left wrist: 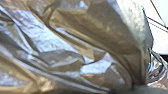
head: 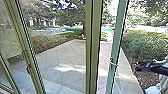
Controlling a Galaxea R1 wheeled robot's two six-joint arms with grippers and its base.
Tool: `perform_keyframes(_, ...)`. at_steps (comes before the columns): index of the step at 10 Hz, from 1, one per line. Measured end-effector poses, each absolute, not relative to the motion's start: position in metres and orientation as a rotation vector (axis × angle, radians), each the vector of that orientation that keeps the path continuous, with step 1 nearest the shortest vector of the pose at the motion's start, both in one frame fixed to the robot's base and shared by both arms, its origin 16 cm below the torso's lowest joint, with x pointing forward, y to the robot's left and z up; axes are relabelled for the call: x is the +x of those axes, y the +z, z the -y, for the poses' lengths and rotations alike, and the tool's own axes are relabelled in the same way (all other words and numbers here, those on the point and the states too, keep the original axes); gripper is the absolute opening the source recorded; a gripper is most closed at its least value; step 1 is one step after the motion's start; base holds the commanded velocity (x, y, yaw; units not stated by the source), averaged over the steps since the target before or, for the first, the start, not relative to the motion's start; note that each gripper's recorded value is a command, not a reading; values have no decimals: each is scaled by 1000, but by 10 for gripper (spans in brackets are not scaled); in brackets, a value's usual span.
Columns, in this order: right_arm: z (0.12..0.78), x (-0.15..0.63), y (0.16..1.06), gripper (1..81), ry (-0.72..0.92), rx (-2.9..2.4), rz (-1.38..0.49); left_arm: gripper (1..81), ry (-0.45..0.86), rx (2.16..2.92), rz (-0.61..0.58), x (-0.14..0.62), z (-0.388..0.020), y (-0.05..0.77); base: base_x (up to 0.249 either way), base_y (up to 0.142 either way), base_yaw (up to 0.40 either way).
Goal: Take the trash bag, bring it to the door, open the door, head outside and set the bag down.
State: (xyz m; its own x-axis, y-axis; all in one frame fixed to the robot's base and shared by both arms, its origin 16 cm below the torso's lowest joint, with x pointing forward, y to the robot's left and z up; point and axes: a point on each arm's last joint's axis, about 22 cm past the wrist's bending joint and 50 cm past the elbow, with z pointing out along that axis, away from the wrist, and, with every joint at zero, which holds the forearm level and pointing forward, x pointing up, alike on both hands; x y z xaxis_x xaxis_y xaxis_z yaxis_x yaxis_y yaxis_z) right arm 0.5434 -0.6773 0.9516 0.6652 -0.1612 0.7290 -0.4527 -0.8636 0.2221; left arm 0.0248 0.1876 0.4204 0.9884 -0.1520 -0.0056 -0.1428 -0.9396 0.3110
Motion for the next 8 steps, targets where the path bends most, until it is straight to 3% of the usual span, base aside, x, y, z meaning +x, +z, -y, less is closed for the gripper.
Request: perform_keyframes(8,761,511,982,811,1008,2317,191,10,-44,2809,206,23,-179,421,0,0,0)
